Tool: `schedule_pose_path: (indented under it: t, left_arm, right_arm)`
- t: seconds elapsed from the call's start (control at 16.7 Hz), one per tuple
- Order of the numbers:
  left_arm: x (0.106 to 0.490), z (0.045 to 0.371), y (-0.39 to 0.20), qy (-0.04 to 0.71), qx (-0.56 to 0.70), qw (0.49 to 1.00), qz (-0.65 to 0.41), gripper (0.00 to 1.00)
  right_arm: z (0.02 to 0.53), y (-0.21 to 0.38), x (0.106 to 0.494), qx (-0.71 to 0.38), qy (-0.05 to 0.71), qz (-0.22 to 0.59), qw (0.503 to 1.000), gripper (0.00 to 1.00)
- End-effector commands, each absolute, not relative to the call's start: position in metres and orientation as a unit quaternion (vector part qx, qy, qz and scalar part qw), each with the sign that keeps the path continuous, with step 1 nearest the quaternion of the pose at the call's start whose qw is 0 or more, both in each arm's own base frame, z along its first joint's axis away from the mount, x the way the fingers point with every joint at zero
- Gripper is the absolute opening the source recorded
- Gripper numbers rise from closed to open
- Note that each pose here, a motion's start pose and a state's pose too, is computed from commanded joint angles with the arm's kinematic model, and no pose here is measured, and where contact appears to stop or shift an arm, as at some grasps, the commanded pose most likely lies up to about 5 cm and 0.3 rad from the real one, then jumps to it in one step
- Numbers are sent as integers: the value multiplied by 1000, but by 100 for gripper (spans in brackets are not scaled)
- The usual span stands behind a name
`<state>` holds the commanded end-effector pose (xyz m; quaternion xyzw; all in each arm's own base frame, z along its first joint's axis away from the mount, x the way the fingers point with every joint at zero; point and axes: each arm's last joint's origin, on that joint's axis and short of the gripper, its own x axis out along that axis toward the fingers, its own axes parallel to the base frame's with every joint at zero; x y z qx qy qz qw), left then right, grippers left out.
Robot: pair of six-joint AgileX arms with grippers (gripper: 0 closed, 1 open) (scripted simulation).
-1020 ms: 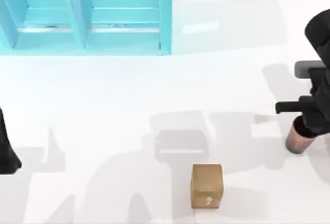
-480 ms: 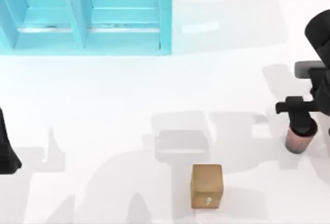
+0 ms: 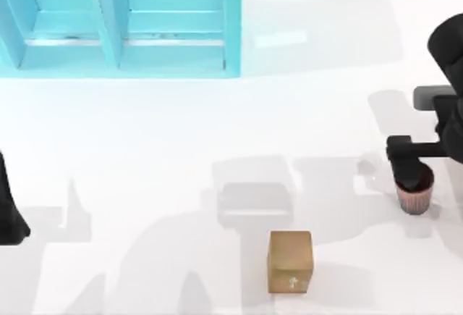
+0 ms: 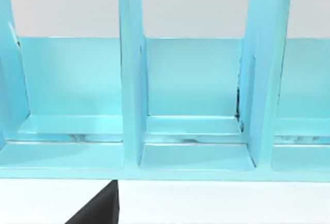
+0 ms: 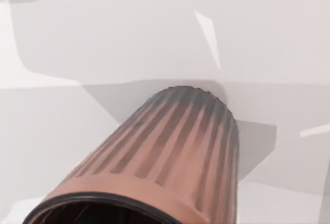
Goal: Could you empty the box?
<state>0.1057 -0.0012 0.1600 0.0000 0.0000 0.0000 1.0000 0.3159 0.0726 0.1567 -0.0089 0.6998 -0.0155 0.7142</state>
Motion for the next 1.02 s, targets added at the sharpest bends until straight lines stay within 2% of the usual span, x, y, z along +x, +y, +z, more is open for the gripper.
schedule_pose_path:
  t: [0.3,0.6,1.02]
  left_arm:
    - [106,160,-1,0,0,1000,0,100]
    - [106,160,-1,0,0,1000,0,100]
    - [106,160,-1,0,0,1000,0,100]
  right_arm:
    - [163,77,322,-8,693,-5,721,100]
    - [201,76,340,-9,684,-9,729,100]
    - [257,73,316,-9,699,-15,715,100]
